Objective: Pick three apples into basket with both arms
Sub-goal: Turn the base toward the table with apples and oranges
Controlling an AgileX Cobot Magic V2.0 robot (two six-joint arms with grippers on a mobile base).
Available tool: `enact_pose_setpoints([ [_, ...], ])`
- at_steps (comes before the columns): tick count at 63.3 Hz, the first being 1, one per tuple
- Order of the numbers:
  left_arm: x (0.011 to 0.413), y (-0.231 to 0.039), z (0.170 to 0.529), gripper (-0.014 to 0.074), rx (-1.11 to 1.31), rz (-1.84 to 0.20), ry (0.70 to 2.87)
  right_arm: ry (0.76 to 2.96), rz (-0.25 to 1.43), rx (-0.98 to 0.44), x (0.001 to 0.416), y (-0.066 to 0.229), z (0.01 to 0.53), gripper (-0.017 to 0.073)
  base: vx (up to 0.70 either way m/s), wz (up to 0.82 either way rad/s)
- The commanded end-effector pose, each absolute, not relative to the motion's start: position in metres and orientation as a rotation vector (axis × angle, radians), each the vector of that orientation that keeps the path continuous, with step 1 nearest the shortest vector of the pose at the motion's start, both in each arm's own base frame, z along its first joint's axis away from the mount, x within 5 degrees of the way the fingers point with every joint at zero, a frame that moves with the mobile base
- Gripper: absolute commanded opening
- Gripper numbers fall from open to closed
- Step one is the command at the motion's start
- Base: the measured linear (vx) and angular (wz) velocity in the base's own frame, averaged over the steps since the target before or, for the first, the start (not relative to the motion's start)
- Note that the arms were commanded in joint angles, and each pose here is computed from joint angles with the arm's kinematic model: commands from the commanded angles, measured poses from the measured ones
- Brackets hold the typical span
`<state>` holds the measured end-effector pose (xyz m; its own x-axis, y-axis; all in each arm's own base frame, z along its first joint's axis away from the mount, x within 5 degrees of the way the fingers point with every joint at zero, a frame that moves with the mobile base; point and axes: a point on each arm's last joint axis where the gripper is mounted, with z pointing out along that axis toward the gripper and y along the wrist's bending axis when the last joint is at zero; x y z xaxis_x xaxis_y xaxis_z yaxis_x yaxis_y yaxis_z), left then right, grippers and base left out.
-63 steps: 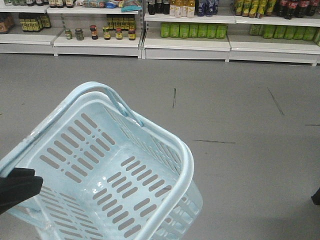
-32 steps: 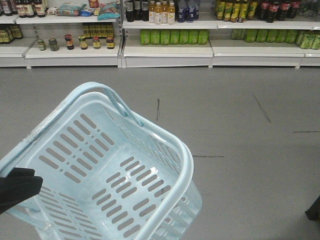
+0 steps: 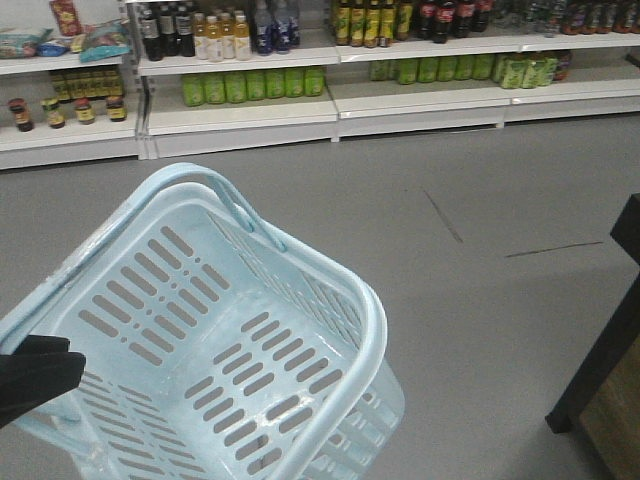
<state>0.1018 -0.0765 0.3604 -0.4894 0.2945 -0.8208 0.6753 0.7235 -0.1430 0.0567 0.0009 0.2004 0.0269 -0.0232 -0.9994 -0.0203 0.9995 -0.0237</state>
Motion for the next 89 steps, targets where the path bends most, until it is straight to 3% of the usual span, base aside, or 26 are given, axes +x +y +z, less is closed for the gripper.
enact_pose_setpoints([
  [1, 0.1037, -0.078, 0.3775, -0.0006, 0.649, -0.625, 1.988, 1.468, -0.009, -0.049, 0.0558, 0.0017, 0.2033, -0.0007, 0.21, -0.51],
  [89, 0.1037, -0.078, 0.3775, -0.0006, 0.649, -0.625, 1.988, 1.467, -0.009, -0.049, 0.0558, 0.0018, 0.2034, -0.0007, 0.15, -0.56],
])
